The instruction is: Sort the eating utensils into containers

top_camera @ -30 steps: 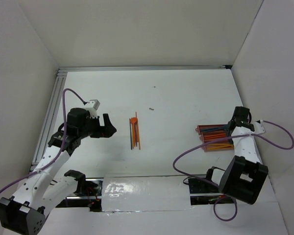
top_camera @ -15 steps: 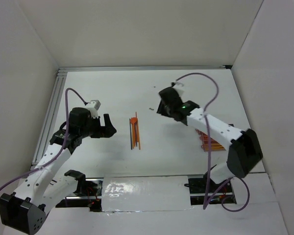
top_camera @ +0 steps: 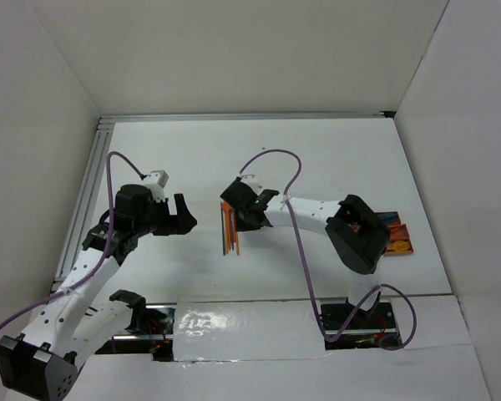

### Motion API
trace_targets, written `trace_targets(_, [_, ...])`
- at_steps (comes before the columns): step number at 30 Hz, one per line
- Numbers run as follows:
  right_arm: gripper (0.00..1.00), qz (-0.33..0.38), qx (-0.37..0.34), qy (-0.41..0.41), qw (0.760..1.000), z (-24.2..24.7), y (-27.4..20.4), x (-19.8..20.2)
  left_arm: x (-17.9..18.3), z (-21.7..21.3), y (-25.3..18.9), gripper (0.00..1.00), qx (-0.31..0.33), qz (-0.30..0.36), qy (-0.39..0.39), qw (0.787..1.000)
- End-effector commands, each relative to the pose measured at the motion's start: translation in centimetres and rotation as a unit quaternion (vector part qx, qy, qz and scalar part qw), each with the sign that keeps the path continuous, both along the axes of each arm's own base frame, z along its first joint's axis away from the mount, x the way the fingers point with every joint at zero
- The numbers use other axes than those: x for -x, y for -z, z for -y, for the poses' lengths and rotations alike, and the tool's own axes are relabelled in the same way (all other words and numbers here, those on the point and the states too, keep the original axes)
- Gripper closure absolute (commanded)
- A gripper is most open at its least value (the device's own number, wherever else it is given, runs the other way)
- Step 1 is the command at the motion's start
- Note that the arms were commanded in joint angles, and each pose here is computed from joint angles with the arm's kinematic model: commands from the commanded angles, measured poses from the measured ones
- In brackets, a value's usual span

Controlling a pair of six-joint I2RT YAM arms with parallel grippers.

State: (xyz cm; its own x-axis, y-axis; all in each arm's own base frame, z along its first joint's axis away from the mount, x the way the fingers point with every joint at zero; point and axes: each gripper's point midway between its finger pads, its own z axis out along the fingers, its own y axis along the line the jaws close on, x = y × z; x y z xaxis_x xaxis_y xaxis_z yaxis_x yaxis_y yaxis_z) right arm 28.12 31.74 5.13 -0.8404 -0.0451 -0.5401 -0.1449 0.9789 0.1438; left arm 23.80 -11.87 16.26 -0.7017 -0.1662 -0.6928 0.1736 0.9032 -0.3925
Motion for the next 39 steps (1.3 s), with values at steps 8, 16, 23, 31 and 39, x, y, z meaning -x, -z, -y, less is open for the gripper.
trace_targets(8, [0.65,-0.012,-0.005,-0.037,0.999,-3.2,1.4,0.6,-0.7,0.0,-2.4,0.00,0.004,0.045,0.004,0.999])
trace_targets(16, [0.66,-0.014,-0.001,-0.032,0.999,-3.0,1.8,0.8,-0.6,-0.1,-2.3,0.00,0.000,0.047,0.005,0.999])
trace_targets(23, [0.77,-0.057,0.042,-0.021,0.997,-1.1,6.5,1.7,-0.4,0.0,-2.3,0.00,-0.001,0.048,0.009,0.999])
trace_targets(31, [1.00,-0.090,0.101,0.112,0.985,6.1,5.7,0.6,-0.6,-0.2,-2.4,0.00,-0.003,0.055,0.007,0.998])
trace_targets(39, [1.00,-0.008,-0.021,0.389,0.921,18.9,-5.0,-2.0,-0.4,-0.2,-2.6,0.00,-0.001,0.061,0.007,0.998])
